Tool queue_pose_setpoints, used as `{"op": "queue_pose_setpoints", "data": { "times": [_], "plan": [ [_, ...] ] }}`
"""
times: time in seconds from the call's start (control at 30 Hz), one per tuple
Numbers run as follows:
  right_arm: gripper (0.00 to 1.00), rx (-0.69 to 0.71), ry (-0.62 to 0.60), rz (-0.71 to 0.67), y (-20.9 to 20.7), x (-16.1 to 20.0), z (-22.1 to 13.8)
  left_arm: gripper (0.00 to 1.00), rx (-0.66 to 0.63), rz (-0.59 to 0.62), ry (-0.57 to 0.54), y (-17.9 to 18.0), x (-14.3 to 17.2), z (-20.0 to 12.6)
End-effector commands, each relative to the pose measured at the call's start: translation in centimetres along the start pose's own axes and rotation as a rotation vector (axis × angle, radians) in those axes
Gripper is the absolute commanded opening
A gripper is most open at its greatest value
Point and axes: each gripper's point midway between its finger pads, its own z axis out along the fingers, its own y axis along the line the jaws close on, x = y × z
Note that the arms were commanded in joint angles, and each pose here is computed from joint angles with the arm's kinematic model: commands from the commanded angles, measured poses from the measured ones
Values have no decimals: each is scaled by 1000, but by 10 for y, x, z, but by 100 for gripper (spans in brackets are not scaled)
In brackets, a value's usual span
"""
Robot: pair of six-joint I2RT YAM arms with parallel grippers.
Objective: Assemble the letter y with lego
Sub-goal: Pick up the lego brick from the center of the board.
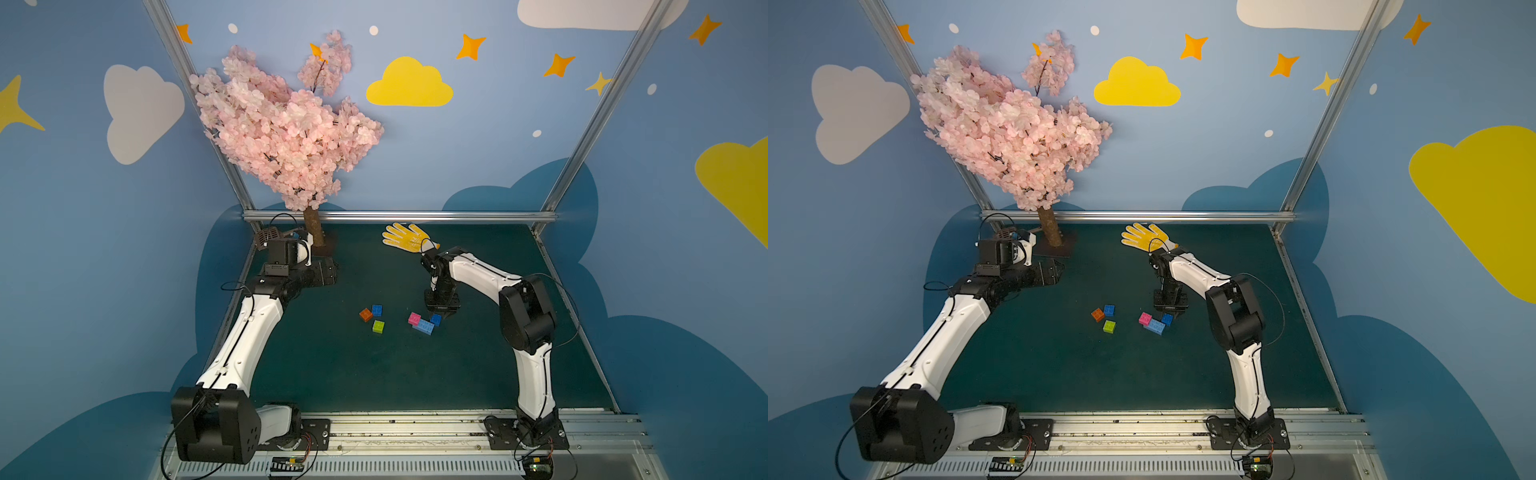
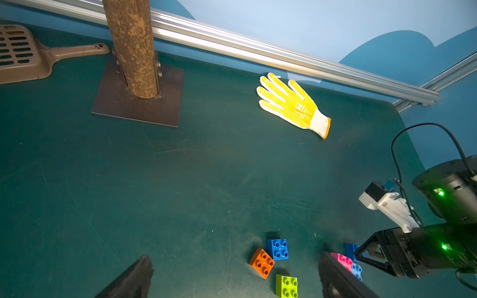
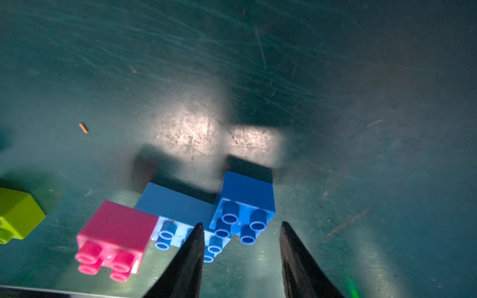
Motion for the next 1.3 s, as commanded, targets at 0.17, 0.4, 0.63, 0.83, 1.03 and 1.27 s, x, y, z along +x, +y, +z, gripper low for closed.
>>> {"op": "queue_pose_setpoints", "data": {
  "times": [0.17, 0.4, 0.63, 0.83, 1.03, 1.27],
  "plan": [
    [47, 0, 33, 44, -5, 2, 20, 100, -5, 16, -14, -2, -5, -8],
    [45, 11, 30, 55, -8, -1, 26, 100, -5, 17, -16, -2, -5, -8],
    [22, 102, -5, 26, -26, -7, 23, 100, -6, 17, -17, -2, -5, -9],
    [9, 203, -16, -191, -35, -17, 16, 100, -10, 15, -18, -2, -6, -9],
    [19, 247, -11, -334, -39, -17, 18, 100, -15, 15, -16, 0, -5, -8],
    [33, 175, -42, -302, -36, -16, 20, 100, -13, 16, -16, -1, -5, -8]
  ]
}}
